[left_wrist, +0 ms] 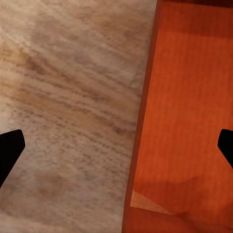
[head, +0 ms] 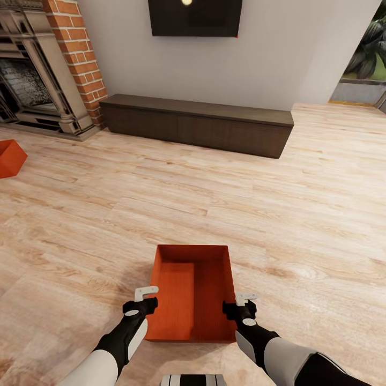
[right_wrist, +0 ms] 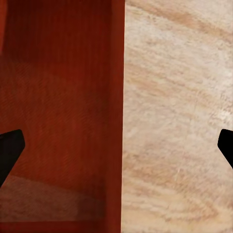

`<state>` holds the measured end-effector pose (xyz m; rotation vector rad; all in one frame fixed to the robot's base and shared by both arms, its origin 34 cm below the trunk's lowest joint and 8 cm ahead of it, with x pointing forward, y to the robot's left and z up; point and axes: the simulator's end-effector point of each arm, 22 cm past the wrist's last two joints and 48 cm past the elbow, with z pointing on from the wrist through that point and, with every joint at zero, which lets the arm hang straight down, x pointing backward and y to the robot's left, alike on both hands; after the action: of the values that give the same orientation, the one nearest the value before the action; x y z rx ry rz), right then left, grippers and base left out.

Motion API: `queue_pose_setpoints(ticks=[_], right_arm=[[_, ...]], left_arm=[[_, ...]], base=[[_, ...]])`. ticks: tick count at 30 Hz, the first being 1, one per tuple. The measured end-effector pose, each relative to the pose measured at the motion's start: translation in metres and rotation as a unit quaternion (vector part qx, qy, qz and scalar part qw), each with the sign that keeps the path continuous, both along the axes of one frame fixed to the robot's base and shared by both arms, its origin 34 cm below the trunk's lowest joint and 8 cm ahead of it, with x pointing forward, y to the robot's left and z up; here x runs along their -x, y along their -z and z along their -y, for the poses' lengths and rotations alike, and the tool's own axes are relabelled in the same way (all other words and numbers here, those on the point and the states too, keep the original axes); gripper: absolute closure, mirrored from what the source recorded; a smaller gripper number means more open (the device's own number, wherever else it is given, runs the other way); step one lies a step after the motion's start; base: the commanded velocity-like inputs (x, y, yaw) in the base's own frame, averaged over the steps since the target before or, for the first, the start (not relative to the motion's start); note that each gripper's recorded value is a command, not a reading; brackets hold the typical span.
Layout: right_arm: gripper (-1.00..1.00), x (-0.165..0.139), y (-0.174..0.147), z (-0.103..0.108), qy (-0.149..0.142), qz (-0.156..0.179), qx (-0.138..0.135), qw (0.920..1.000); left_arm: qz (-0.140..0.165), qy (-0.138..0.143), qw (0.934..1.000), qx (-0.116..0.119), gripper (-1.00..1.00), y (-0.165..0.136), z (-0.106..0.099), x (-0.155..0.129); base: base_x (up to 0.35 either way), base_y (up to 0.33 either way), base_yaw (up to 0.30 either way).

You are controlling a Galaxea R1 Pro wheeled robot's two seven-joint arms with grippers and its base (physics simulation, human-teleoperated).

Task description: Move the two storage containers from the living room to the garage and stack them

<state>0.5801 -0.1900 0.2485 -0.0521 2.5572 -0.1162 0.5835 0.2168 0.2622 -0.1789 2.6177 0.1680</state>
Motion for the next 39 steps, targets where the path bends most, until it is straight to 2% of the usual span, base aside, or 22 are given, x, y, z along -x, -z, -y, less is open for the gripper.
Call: queue_pose_setpoints(ticks=[8, 12, 17, 39], right_arm=[[-1.0, 0.0, 0.0, 0.0, 0.0, 0.0, 0.0, 1.0], [-1.0, 0.0, 0.0, 0.0, 0.0, 0.0, 0.0, 1.0], [-1.0, 0.0, 0.0, 0.0, 0.0, 0.0, 0.0, 1.0], [-1.0, 0.0, 0.0, 0.0, 0.0, 0.0, 0.0, 1.0]], left_arm=[[0.0, 0.011, 0.9999, -0.006, -1.0, -0.0004, 0.0005, -0.0007], [0.004, 0.045, 0.9986, -0.028, -1.0, -0.0022, 0.0004, -0.0035], [0.008, 0.065, 0.997, -0.042, -1.0, -0.0043, 0.0004, -0.0067], [0.005, 0.057, 0.9977, -0.036, -1.0, -0.0022, 0.0034, -0.0029]], base=[[0.0, 0.0, 0.0], [0.0, 0.0, 0.0], [0.0, 0.0, 0.0], [0.0, 0.0, 0.0]])
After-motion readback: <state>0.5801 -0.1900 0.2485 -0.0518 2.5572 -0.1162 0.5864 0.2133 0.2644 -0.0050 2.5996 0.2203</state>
